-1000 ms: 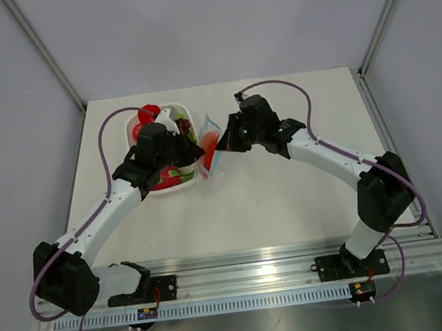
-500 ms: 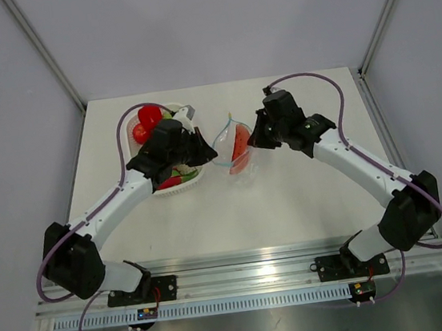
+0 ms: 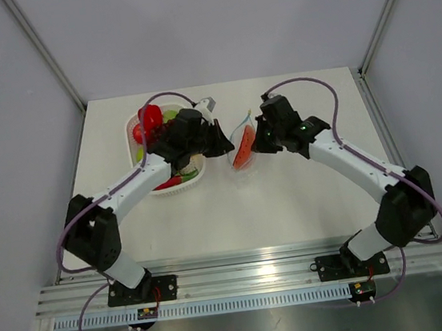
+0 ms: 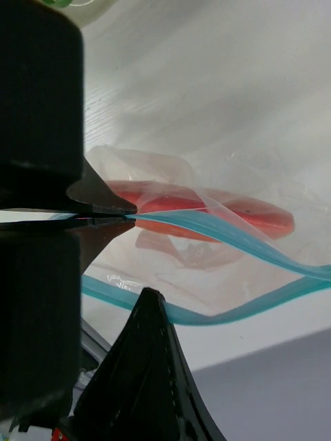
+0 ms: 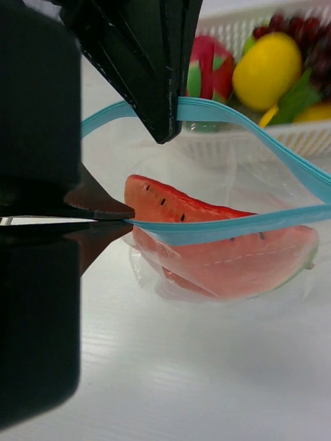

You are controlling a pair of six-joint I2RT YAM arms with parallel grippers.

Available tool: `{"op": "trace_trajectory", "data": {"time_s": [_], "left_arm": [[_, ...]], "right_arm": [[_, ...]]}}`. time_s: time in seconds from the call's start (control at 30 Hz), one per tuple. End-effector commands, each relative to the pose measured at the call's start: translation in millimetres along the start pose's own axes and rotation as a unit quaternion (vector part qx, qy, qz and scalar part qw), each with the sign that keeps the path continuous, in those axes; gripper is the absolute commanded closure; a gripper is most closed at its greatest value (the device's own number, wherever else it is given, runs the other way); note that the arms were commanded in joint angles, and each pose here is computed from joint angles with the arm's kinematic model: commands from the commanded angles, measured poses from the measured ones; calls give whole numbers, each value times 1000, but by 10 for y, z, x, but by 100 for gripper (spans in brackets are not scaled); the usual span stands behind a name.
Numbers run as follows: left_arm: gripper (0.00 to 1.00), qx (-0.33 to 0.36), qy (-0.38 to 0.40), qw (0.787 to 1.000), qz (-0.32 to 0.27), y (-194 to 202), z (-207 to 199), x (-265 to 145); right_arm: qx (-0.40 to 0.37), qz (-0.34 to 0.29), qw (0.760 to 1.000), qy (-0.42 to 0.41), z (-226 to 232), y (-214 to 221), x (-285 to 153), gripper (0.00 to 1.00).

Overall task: Place the food in the zip-top bag and seal the zipper
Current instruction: Adjust the zipper food storage bag at the center of the board.

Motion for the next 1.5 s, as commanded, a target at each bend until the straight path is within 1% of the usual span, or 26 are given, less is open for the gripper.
{"op": "trace_trajectory", "data": {"time_s": [0.0, 0.07, 0.1, 0.13, 0.17, 0.27, 0.33, 0.37, 0.4, 0.47, 0.53, 0.6, 0.67, 0.7, 0.77, 0.8, 0.87, 0.9, 0.97, 1.03, 1.13, 1.23, 1.27, 1.33, 1.4, 1.47], "left_arm": [[100, -17, 3, 996, 90, 557, 173, 438], [100, -9, 17, 996, 89, 481, 86, 444], [100, 2, 17, 996, 83, 387, 35, 369], [100, 11, 12, 998, 68, 268, -1, 313], [100, 25, 19, 999, 36, 9, -121, 208], [100, 54, 18, 998, -21, -424, -336, -168], [100, 60, 7, 997, -41, -524, -378, -318], [100, 59, 1, 998, -39, -499, -350, -314], [100, 57, -10, 998, -33, -449, -304, -282], [100, 50, -24, 998, 2, -245, -171, -84], [100, 35, -36, 997, 54, 115, 29, 171], [100, 23, -36, 996, 84, 385, 143, 314], [100, 18, -38, 992, 116, 567, 230, 430], [100, 17, -29, 991, 126, 596, 221, 437], [100, 27, -23, 992, 120, 515, 179, 406], [100, 34, -19, 993, 108, 410, 118, 311], [100, 52, -14, 996, 72, 146, -3, 171], [100, 57, -13, 997, 56, 29, -75, 33], [100, 63, -6, 998, 26, -160, -181, -123], [100, 66, -4, 998, 4, -248, -235, -237], [100, 63, -17, 998, 17, -141, -154, -162], [100, 43, -16, 997, 68, 221, 14, 93], [100, 35, -13, 997, 73, 300, 49, 169], [100, 16, -8, 993, 115, 601, 160, 332], [100, 4, 2, 991, 135, 732, 191, 395], [100, 8, 10, 990, 139, 724, 167, 363]], "right_arm": [[-17, 55, 995, 76, -309, 258, 428, 100], [-22, 38, 997, 60, -157, 100, 344, 100], [-27, 30, 998, 49, -98, 33, 267, 100], [-30, 2, 999, 24, 54, -123, 100, 100], [-36, -13, 999, 15, 118, -206, 7, 100], [-41, -50, 998, -14, 289, -402, -331, 100], [-42, -65, 997, -18, 291, -434, -416, 100], [-42, -66, 997, -18, 280, -420, -399, 100], [-42, -57, 997, -1, 184, -347, -303, 100], [-38, -37, 998, 17, 80, -235, -135, 100], [-36, -3, 998, 54, -137, -15, 137, 100], [-38, 15, 995, 88, -323, 136, 353, 100], [-39, 27, 993, 106, -385, 179, 410, 100], [-39, 26, 994, 100, -333, 139, 401, 100], [-43, 15, 996, 78, -238, 61, 324, 100], [-44, 7, 997, 62, -168, 7, 239, 100], [-47, -13, 998, 41, -25, -137, 107, 100], [-46, -28, 998, 22, 82, -233, 1, 100], [-42, -40, 998, 1, 176, -303, -99, 100], [-35, -54, 998, -21, 268, -371, -192, 100], [-32, -54, 998, -24, 261, -348, -162, 100], [-32, -27, 999, 2, 125, -213, 72, 100], [-32, -20, 999, 9, 84, -171, 149, 100], [-35, 6, 999, 37, -61, -34, 355, 100], [-38, 26, 997, 62, -150, 43, 465, 100], [-39, 29, 997, 60, -139, 45, 440, 100]]}}
Point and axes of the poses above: each gripper's point midway between its finger pads, its own x axis out along the fingers, its own z axis along the line the jaws close on, y = z × x, the point moved 7 cm from there along -x, back along the fingers, and after that the axes turned 10 degrees about x, right-handed, at the moved point
